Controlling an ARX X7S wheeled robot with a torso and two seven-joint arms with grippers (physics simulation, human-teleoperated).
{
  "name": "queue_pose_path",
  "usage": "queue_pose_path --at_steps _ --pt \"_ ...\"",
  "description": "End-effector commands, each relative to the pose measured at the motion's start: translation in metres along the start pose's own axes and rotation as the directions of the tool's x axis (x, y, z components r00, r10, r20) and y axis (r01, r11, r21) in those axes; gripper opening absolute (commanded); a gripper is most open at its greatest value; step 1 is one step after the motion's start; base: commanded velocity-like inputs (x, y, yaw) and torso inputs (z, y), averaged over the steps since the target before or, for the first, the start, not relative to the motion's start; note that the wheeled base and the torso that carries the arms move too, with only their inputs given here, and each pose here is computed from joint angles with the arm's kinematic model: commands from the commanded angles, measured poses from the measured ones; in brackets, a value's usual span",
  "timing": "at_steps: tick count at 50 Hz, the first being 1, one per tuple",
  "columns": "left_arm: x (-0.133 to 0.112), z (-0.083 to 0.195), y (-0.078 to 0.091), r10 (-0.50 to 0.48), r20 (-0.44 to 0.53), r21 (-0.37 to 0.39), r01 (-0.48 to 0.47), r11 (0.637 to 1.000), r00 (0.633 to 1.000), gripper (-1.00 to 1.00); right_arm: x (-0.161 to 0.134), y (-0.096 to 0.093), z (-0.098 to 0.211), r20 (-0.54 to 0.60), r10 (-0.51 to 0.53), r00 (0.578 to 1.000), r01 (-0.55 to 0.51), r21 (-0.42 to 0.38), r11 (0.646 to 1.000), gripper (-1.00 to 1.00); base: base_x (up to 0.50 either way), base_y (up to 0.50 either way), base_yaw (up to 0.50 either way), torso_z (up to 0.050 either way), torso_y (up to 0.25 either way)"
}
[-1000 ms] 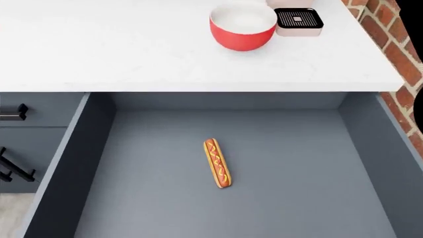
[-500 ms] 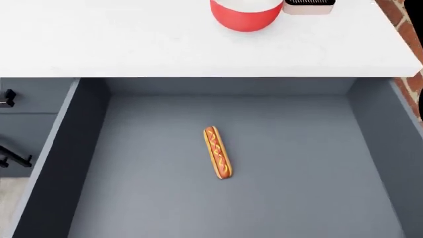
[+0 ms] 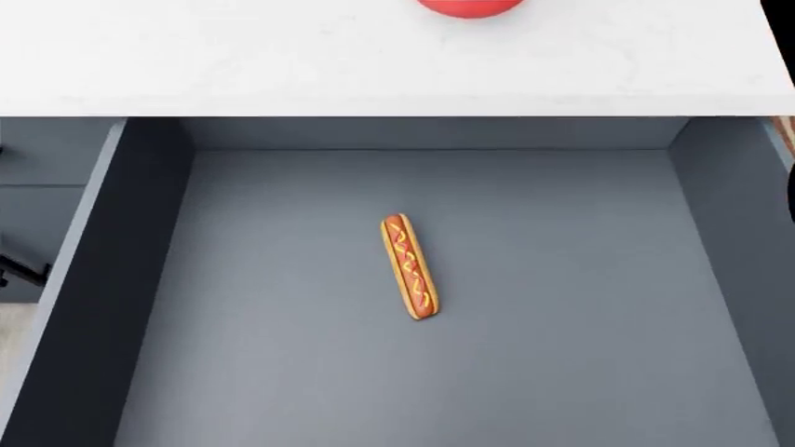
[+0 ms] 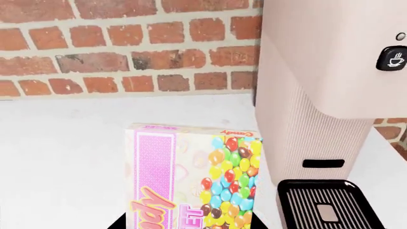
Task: Place the bar in the bowl and close the drawer.
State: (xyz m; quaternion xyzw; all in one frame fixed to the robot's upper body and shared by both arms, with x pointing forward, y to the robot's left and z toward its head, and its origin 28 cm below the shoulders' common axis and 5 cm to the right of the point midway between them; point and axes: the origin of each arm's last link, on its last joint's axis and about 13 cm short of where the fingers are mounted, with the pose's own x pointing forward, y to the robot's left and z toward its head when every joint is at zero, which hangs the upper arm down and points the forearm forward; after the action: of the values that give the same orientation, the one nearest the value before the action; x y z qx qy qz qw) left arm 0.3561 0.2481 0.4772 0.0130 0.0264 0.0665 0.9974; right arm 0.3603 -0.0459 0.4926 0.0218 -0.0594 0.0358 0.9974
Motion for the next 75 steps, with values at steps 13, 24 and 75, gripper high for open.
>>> queue_pose_path --at_steps 13,24,75 --pt "0.0 0.001 -0.001 0.004 0.0 0.012 -0.004 1.0 1.0 1.0 -0.001 0.005 0.012 0.149 0.004 0.989 0.0 -0.029 1.0 -1.0 0.0 0.0 0.0 0.0 0.0" --pt "-0.002 0.003 0.0 0.013 0.005 0.008 -0.013 1.0 1.0 1.0 -0.002 0.005 0.015 0.158 -0.012 0.987 0.02 -0.052 0.998 -1.0 0.0 0.0 0.0 0.0 -0.172" --pt "-0.022 0.007 0.006 -0.086 0.012 -0.033 0.086 0.996 0.996 1.0 -0.016 -0.007 0.034 0.086 -0.096 0.992 0.103 -0.082 0.991 1.0 0.0 0.0 0.0 -0.001 0.088"
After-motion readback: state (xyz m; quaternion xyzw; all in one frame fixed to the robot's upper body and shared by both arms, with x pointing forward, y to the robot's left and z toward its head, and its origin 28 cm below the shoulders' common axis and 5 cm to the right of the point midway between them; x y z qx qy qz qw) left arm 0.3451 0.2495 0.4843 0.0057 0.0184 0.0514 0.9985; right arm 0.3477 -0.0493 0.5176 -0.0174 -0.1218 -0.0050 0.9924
